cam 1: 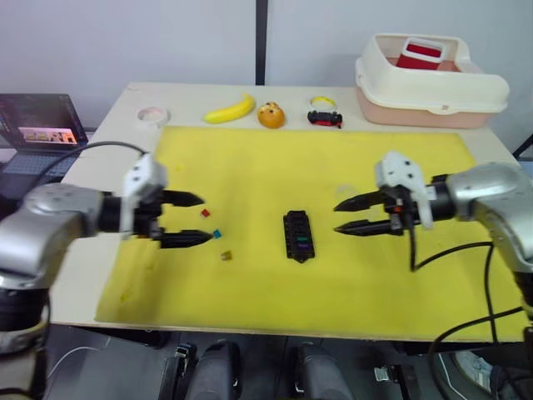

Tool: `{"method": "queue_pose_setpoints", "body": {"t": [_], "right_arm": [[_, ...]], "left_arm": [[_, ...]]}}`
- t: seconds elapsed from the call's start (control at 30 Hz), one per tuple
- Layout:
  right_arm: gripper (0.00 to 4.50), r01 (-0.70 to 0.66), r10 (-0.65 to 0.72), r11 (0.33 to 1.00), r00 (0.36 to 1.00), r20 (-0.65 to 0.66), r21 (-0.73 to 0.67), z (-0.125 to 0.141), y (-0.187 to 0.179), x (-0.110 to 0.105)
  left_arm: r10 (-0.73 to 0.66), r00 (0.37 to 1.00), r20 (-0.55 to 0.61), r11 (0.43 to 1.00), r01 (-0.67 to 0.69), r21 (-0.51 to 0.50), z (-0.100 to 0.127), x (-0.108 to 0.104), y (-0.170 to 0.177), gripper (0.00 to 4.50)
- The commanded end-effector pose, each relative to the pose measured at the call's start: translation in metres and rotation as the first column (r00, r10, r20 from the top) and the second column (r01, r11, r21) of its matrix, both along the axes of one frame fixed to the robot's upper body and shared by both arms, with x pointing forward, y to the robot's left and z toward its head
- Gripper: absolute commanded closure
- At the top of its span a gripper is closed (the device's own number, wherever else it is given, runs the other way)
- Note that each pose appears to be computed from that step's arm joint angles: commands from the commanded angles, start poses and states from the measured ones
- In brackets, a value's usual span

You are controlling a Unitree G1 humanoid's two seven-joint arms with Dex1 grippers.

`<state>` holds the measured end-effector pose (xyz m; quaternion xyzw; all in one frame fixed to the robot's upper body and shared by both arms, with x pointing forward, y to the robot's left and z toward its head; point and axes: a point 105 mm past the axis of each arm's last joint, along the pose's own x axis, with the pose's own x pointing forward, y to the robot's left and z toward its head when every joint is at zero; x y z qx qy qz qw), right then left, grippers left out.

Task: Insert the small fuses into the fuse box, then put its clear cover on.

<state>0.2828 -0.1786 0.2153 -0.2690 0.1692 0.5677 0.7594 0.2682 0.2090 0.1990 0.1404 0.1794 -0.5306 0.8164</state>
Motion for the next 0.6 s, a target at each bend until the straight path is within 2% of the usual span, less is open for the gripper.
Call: {"method": "queue_pose_setpoints", "body": {"t": [0.03, 0.07, 0.2, 0.3, 0.43, 0.5, 0.6], "right_arm": [[0.27, 0.049, -0.047, 0.997, 0.998, 0.039, -0.054, 0.015, -0.032, -0.001], [0.07, 0.058, -0.056, 0.996, 0.998, 0.037, -0.068, 0.015, -0.038, -0.002], [0.07, 0.117, -0.113, 0.989, 0.992, 0.048, -0.094, 0.018, -0.060, 0.003], [0.07, 0.116, -0.111, 0.989, 0.992, 0.056, -0.096, 0.018, -0.062, 0.006], [0.07, 0.091, -0.086, 0.992, 0.994, 0.062, -0.089, 0.019, -0.054, 0.007], [0.07, 0.054, -0.049, 0.996, 0.995, 0.085, -0.065, 0.024, -0.039, 0.008], [0.07, -0.026, 0.027, 1.000, 0.993, 0.117, -0.006, 0.032, -0.005, 0.009]], "left_arm": [[0.062, 0.998, 0.020, 0.997, -0.063, 0.054, 0.012, -0.010, 0.035, 0.00], [0.081, 0.997, 0.017, 0.994, -0.083, 0.072, 0.011, -0.011, 0.044, 0.00], [0.143, 0.990, -0.001, 0.983, -0.142, 0.118, 0.001, -0.017, 0.071, 0.00], [0.144, 0.990, -0.004, 0.983, -0.142, 0.117, -0.002, -0.018, 0.074, 0.00], [0.140, 0.990, -0.004, 0.984, -0.138, 0.108, -0.006, -0.014, 0.071, 0.00], [0.132, 0.991, -0.010, 0.988, -0.131, 0.084, -0.012, -0.008, 0.065, 0.00], [0.122, 0.989, -0.080, 0.992, -0.122, 0.005, -0.022, 0.001, 0.053, 0.00]]}}
